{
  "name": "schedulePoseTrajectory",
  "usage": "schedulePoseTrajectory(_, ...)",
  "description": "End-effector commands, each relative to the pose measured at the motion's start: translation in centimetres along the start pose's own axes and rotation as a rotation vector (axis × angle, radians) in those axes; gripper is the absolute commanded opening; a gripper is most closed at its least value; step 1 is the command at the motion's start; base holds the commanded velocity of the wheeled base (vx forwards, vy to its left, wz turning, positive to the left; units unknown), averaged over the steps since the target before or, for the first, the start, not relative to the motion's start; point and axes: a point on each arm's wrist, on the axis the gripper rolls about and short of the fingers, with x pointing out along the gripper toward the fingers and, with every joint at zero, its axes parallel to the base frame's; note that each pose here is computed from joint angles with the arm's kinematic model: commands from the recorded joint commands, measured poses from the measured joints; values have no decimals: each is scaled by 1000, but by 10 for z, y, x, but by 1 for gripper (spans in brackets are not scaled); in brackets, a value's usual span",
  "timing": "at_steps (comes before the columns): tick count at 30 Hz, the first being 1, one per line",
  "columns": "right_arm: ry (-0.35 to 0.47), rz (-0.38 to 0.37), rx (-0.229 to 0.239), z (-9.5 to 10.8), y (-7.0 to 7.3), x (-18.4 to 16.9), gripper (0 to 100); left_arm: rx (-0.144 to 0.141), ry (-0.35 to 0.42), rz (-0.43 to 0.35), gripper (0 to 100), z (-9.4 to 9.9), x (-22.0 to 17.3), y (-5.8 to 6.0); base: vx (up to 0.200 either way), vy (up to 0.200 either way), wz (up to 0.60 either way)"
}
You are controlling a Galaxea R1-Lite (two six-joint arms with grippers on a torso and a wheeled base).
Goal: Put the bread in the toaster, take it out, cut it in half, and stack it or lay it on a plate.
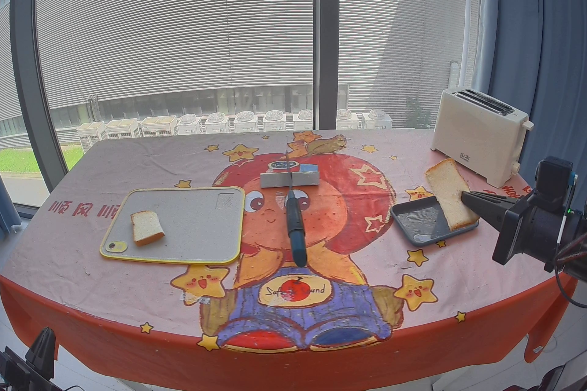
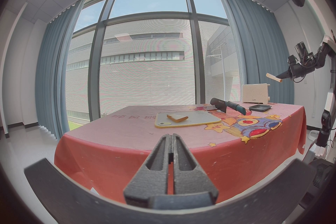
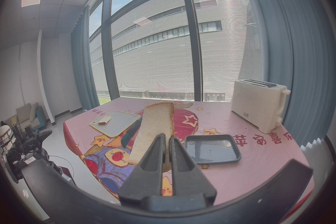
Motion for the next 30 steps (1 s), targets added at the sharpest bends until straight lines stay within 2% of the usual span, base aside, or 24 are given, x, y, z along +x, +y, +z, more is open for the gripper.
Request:
schedulePoseTrajectory(1, 21, -28, 6, -2, -4, 9, 0, 1, 0, -1, 0, -5, 0, 0, 0, 0, 0)
schedulePoseTrajectory(17, 1, -131, 45, 9, -26, 19, 0, 1, 0, -1, 0, -5, 0, 0, 0, 0, 0)
schedulePoseTrajectory(26, 52, -215, 62, 2, -43, 36, 0, 1, 0, -1, 0, -5, 0, 0, 0, 0, 0)
schedulePoseTrajectory(30, 56, -206, 72, 1, -49, 41, 0, 1, 0, -1, 0, -5, 0, 0, 0, 0, 0)
